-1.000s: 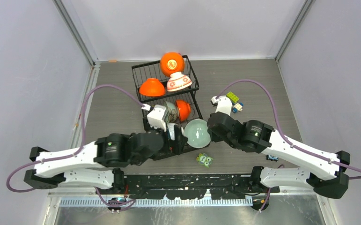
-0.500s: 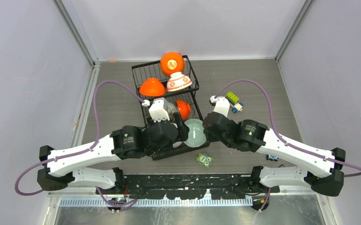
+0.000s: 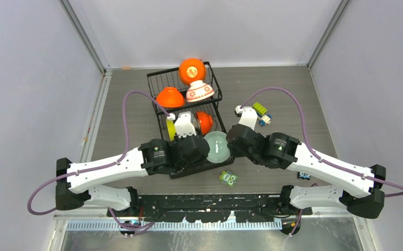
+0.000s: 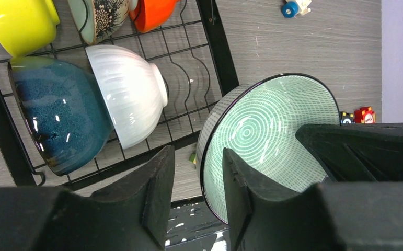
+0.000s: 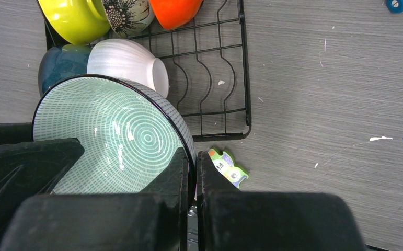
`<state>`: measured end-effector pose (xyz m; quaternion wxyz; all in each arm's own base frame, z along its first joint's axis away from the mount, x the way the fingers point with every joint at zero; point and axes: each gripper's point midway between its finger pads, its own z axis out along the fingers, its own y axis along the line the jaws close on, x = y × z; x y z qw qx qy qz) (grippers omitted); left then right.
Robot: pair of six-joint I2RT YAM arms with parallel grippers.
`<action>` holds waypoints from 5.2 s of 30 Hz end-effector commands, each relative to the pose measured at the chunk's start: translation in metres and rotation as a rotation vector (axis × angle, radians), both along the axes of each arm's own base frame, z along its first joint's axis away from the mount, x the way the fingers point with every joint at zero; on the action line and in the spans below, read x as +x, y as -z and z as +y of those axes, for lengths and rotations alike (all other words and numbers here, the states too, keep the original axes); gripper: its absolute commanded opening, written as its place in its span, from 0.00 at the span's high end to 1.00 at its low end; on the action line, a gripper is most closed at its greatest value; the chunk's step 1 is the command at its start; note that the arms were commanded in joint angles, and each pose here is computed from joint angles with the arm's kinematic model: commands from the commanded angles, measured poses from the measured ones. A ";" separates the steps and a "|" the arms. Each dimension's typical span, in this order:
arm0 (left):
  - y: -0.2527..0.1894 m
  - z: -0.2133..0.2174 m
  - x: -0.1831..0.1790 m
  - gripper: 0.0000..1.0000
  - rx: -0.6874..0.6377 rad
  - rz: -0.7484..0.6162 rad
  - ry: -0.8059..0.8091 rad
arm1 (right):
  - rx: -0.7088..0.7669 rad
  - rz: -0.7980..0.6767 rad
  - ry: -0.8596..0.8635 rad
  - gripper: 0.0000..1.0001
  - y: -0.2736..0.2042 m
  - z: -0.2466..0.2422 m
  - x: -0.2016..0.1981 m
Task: Unload the bowls from the dish rack
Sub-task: Place the bowl at the center of the board.
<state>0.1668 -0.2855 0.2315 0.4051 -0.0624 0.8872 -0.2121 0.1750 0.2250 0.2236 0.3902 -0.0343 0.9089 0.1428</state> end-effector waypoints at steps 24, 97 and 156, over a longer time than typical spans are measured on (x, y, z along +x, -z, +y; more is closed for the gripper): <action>-0.001 -0.003 0.003 1.00 -0.059 0.002 -0.013 | -0.025 -0.078 -0.086 0.49 -0.039 0.004 0.005; 0.016 0.198 -0.021 0.00 0.026 -0.297 -0.024 | 0.111 0.016 1.156 0.99 0.054 -0.357 0.283; 0.011 0.202 -0.025 0.00 -0.078 -0.313 -0.021 | 0.151 -0.095 1.087 0.13 0.056 -0.379 0.315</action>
